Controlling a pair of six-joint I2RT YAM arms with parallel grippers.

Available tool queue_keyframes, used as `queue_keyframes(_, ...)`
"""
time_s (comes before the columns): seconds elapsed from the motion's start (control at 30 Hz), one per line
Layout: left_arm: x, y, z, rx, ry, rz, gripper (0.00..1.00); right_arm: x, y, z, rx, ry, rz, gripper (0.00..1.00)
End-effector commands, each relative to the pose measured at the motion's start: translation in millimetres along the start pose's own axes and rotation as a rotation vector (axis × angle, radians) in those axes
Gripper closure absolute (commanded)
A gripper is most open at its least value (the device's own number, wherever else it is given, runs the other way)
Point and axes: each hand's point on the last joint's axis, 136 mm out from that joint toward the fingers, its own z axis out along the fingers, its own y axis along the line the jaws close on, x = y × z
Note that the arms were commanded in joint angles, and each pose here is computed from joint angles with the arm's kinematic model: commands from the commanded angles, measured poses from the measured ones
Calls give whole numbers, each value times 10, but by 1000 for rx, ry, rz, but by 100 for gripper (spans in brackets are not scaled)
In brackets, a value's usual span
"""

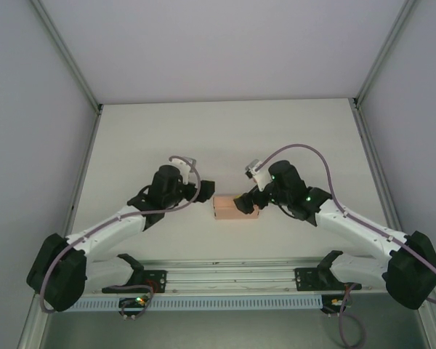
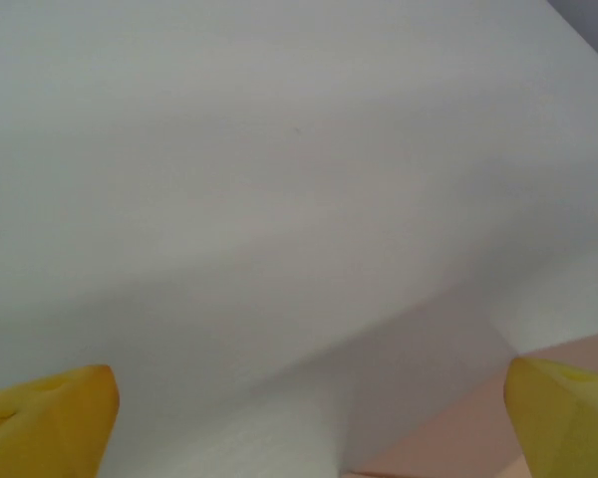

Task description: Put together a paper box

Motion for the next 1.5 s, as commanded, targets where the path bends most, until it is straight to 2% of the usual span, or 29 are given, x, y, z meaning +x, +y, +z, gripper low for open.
queue_keyframes(0.0,-60,324,-142,-140,11,-72,0,110,378,-33,-244,98,-272,0)
queue_keyframes(0.07,-14,537,-211,-207,22,-119,0,187,445,-34,-311,168,-370,0)
queue_keyframes(0.23,147,914,-394,-316,37,-213,0,83,249,169,-241,244,-464,0)
queue_keyframes(0.37,216,986,-475,-324,13,-233,0,168,247,338,-241,298,-483,0)
queue_keyframes(0.6,270,1036,-499,-346,28,-216,0,611,189,552,-238,499,-487,0)
queue_keyframes(0.7,279,1020,-474,-337,39,-217,0,692,170,643,-239,576,-472,7)
queue_keyframes(0.8,290,1004,-449,-324,46,-216,0,740,75,750,-159,632,-519,17)
queue_keyframes(0.93,293,991,-433,-314,49,-217,0,549,-78,807,-12,591,-546,64)
queue_keyframes(1.0,272,979,-434,-309,42,-218,0,397,-184,784,75,543,-549,74)
queue_keyframes(1.23,219,955,-466,-299,20,-214,0,-222,-557,578,384,352,-633,70)
queue_keyframes(1.37,210,952,-490,-300,13,-213,0,-380,-625,605,441,291,-714,63)
queue_keyframes(1.47,213,953,-505,-303,14,-218,0,-410,-707,725,489,277,-743,64)
